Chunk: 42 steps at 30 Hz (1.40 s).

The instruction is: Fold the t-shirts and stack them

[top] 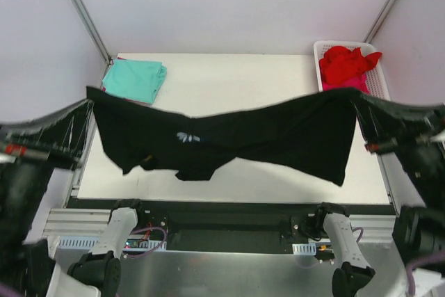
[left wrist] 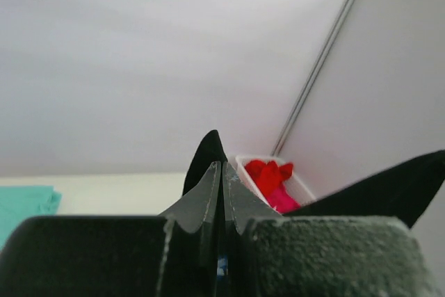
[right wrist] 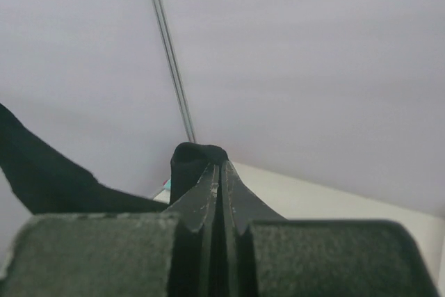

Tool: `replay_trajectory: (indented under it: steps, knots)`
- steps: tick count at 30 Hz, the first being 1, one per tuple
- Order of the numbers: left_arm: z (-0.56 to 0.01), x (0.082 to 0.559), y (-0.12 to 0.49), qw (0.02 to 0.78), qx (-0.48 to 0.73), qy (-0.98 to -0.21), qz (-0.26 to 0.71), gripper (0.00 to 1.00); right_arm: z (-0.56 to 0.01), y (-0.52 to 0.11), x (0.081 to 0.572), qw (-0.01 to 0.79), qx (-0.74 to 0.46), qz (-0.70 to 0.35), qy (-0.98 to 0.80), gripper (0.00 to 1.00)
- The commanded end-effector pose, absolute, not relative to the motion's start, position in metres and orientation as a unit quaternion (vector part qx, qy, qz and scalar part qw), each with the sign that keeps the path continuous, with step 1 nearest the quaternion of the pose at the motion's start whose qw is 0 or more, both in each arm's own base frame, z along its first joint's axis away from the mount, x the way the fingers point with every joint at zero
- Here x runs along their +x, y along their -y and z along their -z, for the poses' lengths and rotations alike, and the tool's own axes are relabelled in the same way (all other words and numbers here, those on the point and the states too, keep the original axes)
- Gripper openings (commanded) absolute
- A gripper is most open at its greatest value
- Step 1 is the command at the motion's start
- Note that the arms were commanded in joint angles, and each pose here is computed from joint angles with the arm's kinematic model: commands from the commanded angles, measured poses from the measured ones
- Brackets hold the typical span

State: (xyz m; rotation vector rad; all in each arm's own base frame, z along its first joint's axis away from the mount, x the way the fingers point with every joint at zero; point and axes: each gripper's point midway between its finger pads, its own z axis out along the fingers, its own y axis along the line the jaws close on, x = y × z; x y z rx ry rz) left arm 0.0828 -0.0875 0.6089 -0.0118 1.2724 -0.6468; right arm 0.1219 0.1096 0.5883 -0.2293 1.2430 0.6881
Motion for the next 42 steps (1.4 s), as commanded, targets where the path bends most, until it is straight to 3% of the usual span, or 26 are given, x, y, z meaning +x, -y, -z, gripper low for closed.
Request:
replay_trajectory:
  steps: [1,6,11,20,21,22,24,25,26,30,33,37,42]
  knots:
    - [-0.630,0.061,0.073,0.797,-0.040,-0.533,0.282,0.00,-0.602,-0.094,0.100,0.795,-0.068,-0.265,-0.541,0.01]
    - [-0.637,0.064,0.065,0.805,-0.059,-0.524,0.270,0.00,-0.601,-0.081,0.102,0.802,-0.049,-0.234,-0.547,0.01]
    - [-0.635,0.116,0.049,0.793,-0.091,-0.550,0.246,0.00,-0.572,-0.058,0.157,0.779,-0.007,-0.199,-0.595,0.01]
    - [-0.587,0.326,0.038,0.702,-0.110,-0.652,0.266,0.00,-0.518,-0.044,0.313,0.718,0.013,-0.239,-0.653,0.01]
    - [-0.600,0.334,0.043,0.705,-0.104,-0.641,0.286,0.00,-0.527,-0.045,0.323,0.726,0.004,-0.247,-0.642,0.01]
    - [-0.584,0.373,0.043,0.682,-0.110,-0.658,0.299,0.00,-0.538,-0.045,0.332,0.730,0.007,-0.260,-0.633,0.01]
    - [-0.621,0.380,0.060,0.693,-0.072,-0.624,0.354,0.00,-0.543,-0.041,0.366,0.730,0.004,-0.270,-0.627,0.01]
    - [-0.609,0.417,0.061,0.676,-0.071,-0.631,0.374,0.00,-0.570,-0.044,0.364,0.745,-0.012,-0.279,-0.605,0.01]
    - [-0.619,0.421,0.068,0.677,-0.052,-0.616,0.400,0.00,-0.577,-0.044,0.370,0.749,-0.016,-0.284,-0.599,0.01]
    - [-0.667,0.410,0.095,0.678,0.040,-0.521,0.517,0.00,-0.625,-0.048,0.384,0.773,-0.054,-0.333,-0.537,0.01]
    - [-0.695,0.372,0.101,0.710,0.092,-0.472,0.515,0.00,-0.661,-0.052,0.362,0.791,-0.075,-0.366,-0.485,0.01]
    - [-0.740,0.286,0.103,0.771,0.136,-0.407,0.470,0.00,-0.701,-0.068,0.303,0.816,-0.119,-0.375,-0.424,0.01]
    - [-0.772,0.222,0.101,0.807,0.150,-0.356,0.447,0.00,-0.711,-0.075,0.251,0.845,-0.138,-0.335,-0.393,0.01]
